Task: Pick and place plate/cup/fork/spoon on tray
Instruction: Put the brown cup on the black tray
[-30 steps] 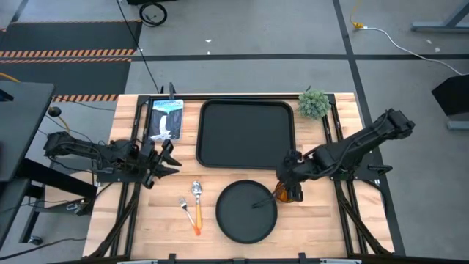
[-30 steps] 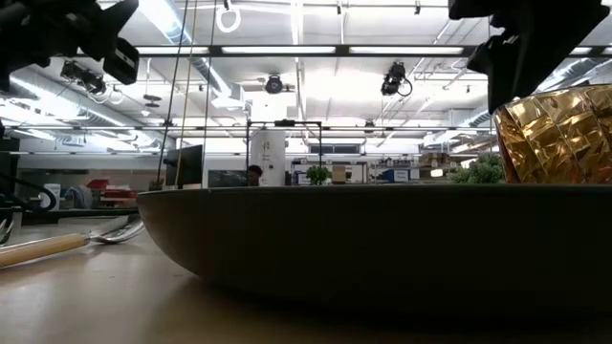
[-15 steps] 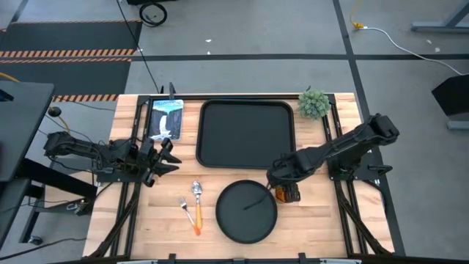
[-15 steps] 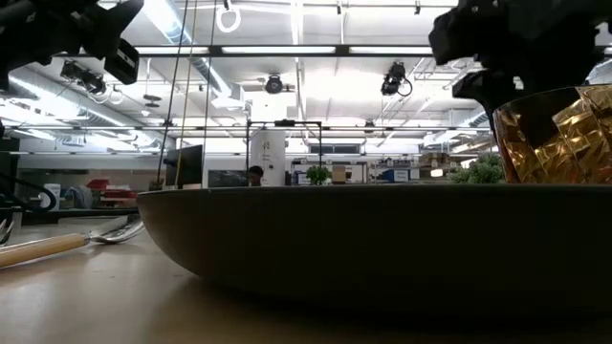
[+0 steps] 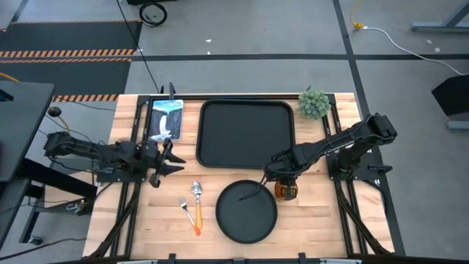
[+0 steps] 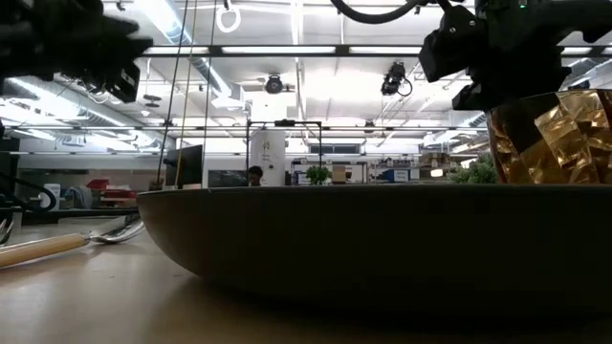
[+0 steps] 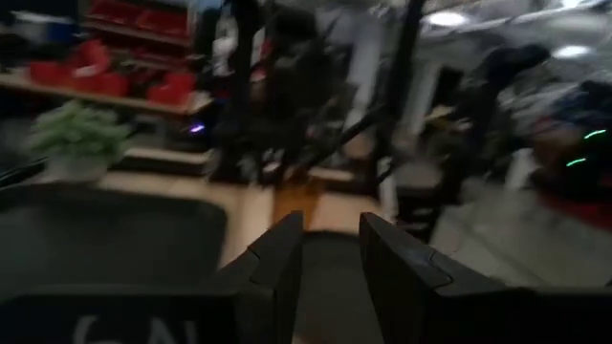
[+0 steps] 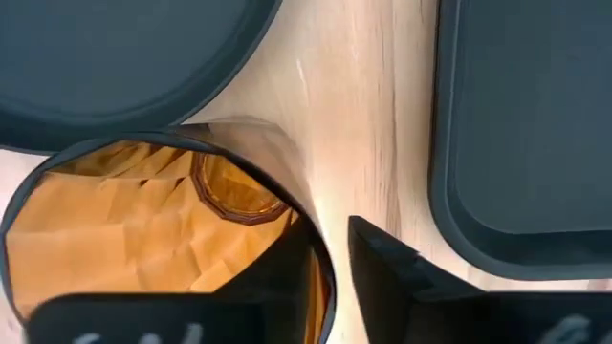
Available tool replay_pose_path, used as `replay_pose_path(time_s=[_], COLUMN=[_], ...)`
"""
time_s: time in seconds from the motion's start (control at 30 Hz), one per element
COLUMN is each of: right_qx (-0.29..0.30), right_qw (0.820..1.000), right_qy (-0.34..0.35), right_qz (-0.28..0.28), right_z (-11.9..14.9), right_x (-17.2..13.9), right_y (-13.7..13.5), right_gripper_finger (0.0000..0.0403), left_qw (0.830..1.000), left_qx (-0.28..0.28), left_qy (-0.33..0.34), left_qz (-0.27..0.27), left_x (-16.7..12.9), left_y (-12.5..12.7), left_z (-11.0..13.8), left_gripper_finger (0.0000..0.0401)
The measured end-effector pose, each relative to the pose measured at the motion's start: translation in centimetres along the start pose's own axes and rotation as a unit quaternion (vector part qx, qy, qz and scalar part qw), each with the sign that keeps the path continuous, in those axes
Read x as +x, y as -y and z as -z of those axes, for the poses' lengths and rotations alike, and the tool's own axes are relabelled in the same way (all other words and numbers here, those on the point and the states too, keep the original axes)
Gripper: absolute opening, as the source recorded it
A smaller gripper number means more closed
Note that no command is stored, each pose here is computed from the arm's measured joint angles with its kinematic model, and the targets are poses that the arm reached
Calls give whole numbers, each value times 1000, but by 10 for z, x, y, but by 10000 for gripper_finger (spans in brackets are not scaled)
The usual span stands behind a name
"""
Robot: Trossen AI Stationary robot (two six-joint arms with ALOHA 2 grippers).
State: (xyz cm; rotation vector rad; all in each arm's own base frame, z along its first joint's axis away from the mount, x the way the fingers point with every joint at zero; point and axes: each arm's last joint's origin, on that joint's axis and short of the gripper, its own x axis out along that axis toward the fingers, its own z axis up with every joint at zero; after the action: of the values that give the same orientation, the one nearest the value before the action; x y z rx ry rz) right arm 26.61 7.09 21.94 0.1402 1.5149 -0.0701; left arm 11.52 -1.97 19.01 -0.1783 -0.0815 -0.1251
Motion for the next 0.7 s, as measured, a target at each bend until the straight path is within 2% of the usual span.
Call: replay_pose_path(time_s=[0.13, 0.27, 0.47, 0.57, 0.7], right_qx=[8, 10, 6, 20, 1], right_qw=[1000, 1000, 999, 999, 999], right_qy=[-5, -22, -30, -41, -31], right_qz=[-5, -13, -22, -20, -25], right_z=[1, 3, 2, -2, -12], right_x=[0, 0, -6, -18, -42], right_y=[0, 0, 10, 19, 36], right_gripper_finger=[42, 14, 15, 11, 11], left_qw=[998, 998, 998, 998, 998], left_qx=[24, 29, 29, 28, 28], left_qy=[-32, -36, -32, -31, -33], left_qz=[-39, -42, -44, -44, -44], left_x=[0, 0, 0, 0, 0], left_y=[-3, -3, -3, -3, -3], left_z=[7, 8, 7, 7, 7], left_gripper_finger=[114, 114, 114, 114, 114])
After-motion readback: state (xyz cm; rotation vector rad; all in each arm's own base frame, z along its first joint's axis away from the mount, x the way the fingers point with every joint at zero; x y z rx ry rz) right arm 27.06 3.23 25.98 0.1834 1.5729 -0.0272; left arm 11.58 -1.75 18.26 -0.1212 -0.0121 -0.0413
